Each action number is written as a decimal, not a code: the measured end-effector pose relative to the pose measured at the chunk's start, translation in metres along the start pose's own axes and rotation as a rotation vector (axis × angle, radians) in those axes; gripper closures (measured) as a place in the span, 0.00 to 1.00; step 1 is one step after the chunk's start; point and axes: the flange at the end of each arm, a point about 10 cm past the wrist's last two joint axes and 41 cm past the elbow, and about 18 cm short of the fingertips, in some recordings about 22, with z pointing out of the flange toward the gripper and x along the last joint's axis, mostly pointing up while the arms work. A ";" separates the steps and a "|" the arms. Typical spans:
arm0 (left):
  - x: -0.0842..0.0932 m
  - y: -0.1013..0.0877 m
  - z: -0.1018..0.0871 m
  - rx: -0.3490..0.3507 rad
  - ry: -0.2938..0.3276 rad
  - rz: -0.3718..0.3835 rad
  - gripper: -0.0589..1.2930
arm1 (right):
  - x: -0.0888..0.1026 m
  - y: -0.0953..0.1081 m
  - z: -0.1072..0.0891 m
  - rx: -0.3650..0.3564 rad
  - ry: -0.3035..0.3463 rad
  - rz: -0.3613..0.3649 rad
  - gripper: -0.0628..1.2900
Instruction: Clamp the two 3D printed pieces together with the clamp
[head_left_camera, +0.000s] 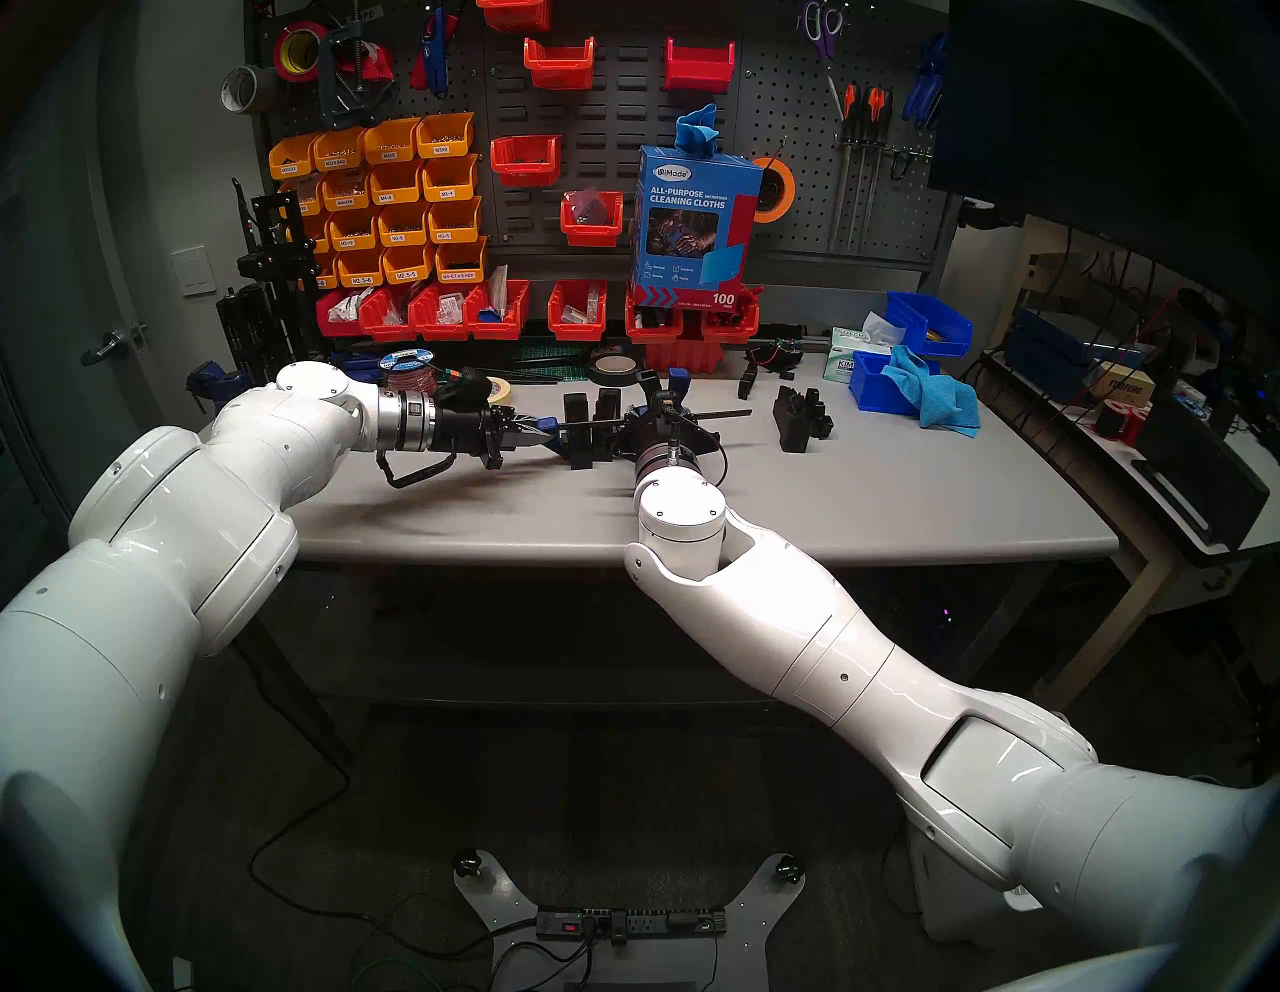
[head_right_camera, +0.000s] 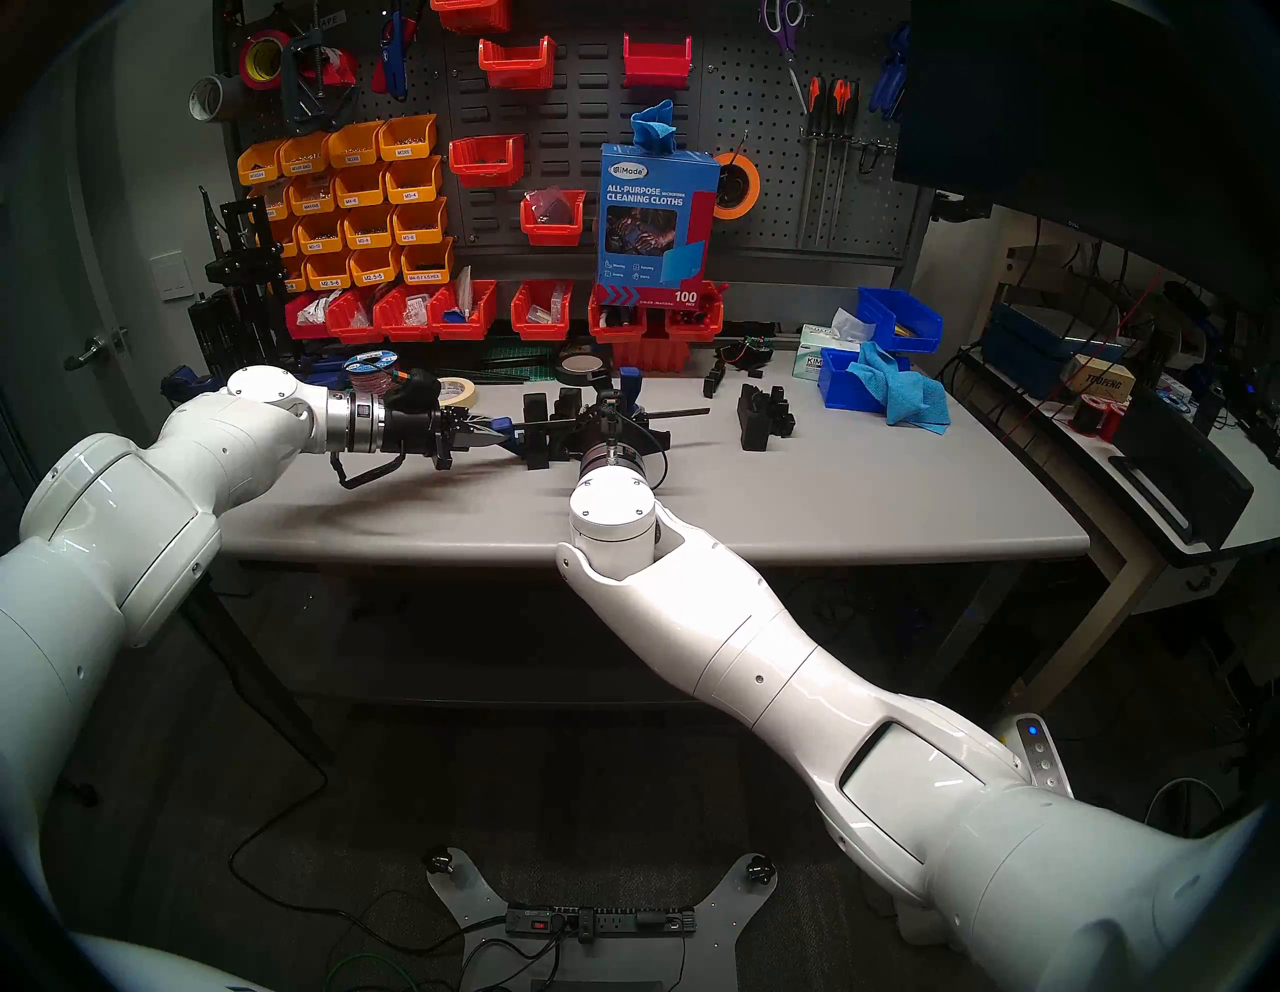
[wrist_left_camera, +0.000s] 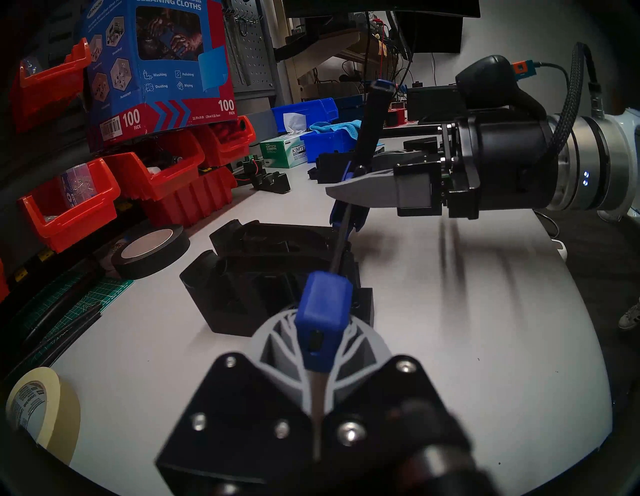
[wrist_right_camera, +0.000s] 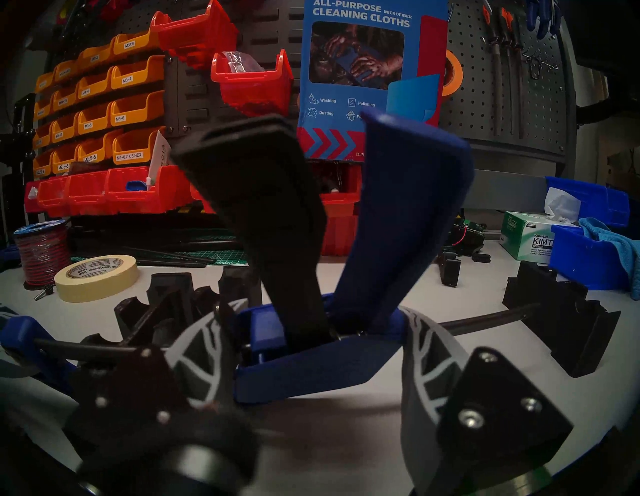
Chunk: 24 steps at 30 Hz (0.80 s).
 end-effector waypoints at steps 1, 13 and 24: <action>0.000 0.000 0.000 -0.001 0.000 0.000 0.95 | 0.000 0.000 0.000 0.001 -0.001 0.000 0.48; 0.002 0.000 0.001 -0.004 -0.008 0.004 0.95 | 0.000 0.006 -0.003 0.023 -0.010 0.003 0.50; 0.003 -0.003 0.002 0.017 -0.021 0.009 0.95 | 0.002 0.007 0.003 0.035 -0.011 -0.002 0.50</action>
